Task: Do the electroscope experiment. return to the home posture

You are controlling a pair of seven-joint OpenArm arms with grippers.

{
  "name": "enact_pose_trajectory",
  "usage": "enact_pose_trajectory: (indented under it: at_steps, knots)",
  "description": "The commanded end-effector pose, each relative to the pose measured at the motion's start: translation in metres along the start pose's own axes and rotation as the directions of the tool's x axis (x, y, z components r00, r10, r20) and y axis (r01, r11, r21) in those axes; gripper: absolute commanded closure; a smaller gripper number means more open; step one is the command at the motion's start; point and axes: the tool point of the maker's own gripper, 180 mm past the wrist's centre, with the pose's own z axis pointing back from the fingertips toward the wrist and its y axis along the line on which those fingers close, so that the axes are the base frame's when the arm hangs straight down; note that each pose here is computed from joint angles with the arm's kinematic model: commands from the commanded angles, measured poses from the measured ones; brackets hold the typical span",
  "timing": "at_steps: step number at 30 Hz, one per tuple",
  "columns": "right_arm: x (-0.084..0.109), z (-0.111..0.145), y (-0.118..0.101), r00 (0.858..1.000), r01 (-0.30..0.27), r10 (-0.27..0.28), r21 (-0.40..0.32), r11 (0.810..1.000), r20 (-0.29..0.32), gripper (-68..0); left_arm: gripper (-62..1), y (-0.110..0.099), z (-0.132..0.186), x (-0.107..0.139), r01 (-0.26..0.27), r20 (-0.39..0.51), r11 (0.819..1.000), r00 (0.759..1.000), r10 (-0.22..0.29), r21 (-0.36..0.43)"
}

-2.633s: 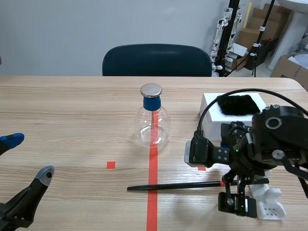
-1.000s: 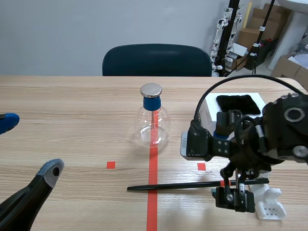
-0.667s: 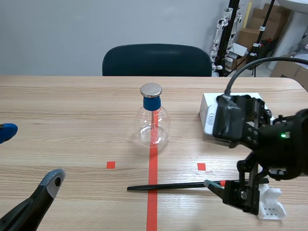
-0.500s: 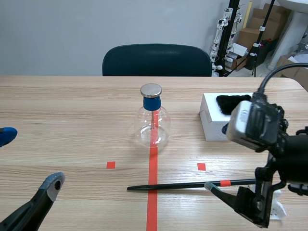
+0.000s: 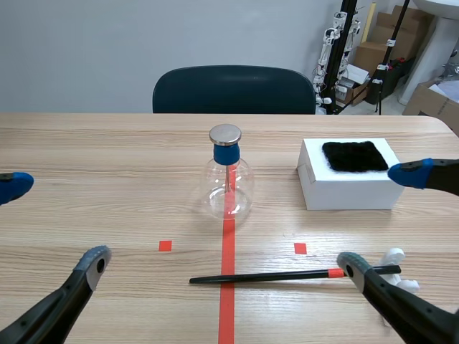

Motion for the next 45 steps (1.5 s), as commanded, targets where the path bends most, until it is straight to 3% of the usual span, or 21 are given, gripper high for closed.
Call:
enact_pose_trajectory:
  at_steps: [1, 8, 20, 23, 27, 34, 39, 45]
  knots:
    - [0.010, 0.003, -0.003, 0.998, 0.016, -0.014, -0.035, 0.999, 0.055, -67.4, -62.3, 0.001, 0.001, 0.005, -0.006, 0.017, 1.000, 1.000, 0.006, 0.008]
    - [0.010, 0.027, 0.006, 0.993, 0.096, -0.087, -0.108, 0.990, 0.084, -67.4, -62.3, -0.002, 0.003, 0.005, -0.006, 0.010, 1.000, 1.000, 0.006, 0.008]
    - [0.002, 0.041, 0.021, 0.981, 0.189, -0.178, -0.166, 0.968, 0.077, -67.4, -62.3, 0.000, 0.004, 0.004, 0.000, 0.006, 1.000, 1.000, 0.000, 0.019]
    - [0.002, 0.040, 0.028, 0.988, 0.145, -0.137, -0.131, 0.981, 0.067, -67.4, -62.3, 0.000, 0.004, 0.004, 0.000, 0.006, 1.000, 1.000, 0.000, 0.020]
    - [-0.004, 0.038, 0.045, 0.998, 0.063, -0.063, -0.020, 0.998, 0.010, -67.4, -62.3, 0.000, 0.004, 0.004, 0.000, 0.006, 1.000, 1.000, 0.000, 0.020]
    - [0.000, 0.036, 0.054, 0.997, 0.068, -0.070, 0.053, 0.996, 0.025, -67.4, -62.3, 0.000, 0.004, 0.004, 0.000, 0.006, 1.000, 1.000, 0.000, 0.020]
    - [0.003, 0.036, 0.054, 0.997, 0.068, -0.070, 0.052, 0.996, 0.041, -67.4, -62.3, 0.000, 0.004, 0.004, 0.000, 0.006, 1.000, 1.000, 0.000, 0.020]
    - [0.015, 0.036, 0.050, 0.993, 0.050, -0.053, 0.036, 0.998, 0.108, -67.4, -62.3, 0.000, 0.004, 0.004, 0.000, 0.006, 1.000, 1.000, 0.000, 0.020]
